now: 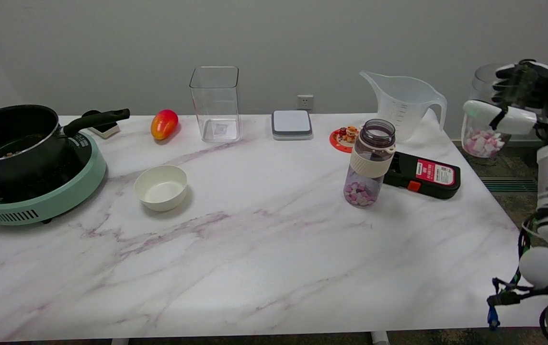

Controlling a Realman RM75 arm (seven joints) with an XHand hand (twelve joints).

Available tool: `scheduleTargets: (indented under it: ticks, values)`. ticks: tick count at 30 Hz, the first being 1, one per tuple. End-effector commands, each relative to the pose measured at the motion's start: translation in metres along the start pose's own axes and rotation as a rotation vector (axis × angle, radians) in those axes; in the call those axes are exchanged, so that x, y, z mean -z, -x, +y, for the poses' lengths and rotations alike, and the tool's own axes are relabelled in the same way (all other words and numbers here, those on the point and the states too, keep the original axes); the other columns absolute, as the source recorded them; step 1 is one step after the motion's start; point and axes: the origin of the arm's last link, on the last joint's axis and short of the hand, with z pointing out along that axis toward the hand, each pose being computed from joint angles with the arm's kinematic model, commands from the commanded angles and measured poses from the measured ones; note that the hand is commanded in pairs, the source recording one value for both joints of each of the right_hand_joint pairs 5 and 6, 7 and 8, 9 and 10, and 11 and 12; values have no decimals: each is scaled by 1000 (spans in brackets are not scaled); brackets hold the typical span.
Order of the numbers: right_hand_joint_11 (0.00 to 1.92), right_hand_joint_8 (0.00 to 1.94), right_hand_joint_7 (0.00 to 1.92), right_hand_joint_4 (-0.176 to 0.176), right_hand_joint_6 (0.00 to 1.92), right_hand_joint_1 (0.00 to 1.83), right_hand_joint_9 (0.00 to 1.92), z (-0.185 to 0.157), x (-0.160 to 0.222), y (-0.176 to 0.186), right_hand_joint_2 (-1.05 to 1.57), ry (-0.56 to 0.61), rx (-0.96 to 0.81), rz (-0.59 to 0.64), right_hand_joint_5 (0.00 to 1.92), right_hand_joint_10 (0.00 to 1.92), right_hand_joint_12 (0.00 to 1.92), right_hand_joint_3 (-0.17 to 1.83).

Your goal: Pour the contents of the measuring cup into the bottle.

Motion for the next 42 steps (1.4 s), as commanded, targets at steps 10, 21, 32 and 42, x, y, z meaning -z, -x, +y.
scheduleTargets:
  ticks: [10, 21, 32, 42]
  values:
    - [1373, 1759, 1759, 0, 1900, 1232, 1638, -43, -82, 20, 1443, -146, 403, -173, 1900, 1638, 1373, 490]
    - [1395, 1770, 1770, 0, 1916, 1176, 1656, -52, -66, 41, 1539, -231, 419, -180, 1916, 1656, 1395, 409]
    - [1393, 1770, 1770, 0, 1920, 1163, 1658, -66, -42, 58, 1567, -286, 328, -162, 1920, 1658, 1393, 382]
    - [1382, 1762, 1762, 0, 1900, 1179, 1649, -80, -29, 54, 1542, -333, 340, -149, 1900, 1649, 1382, 394]
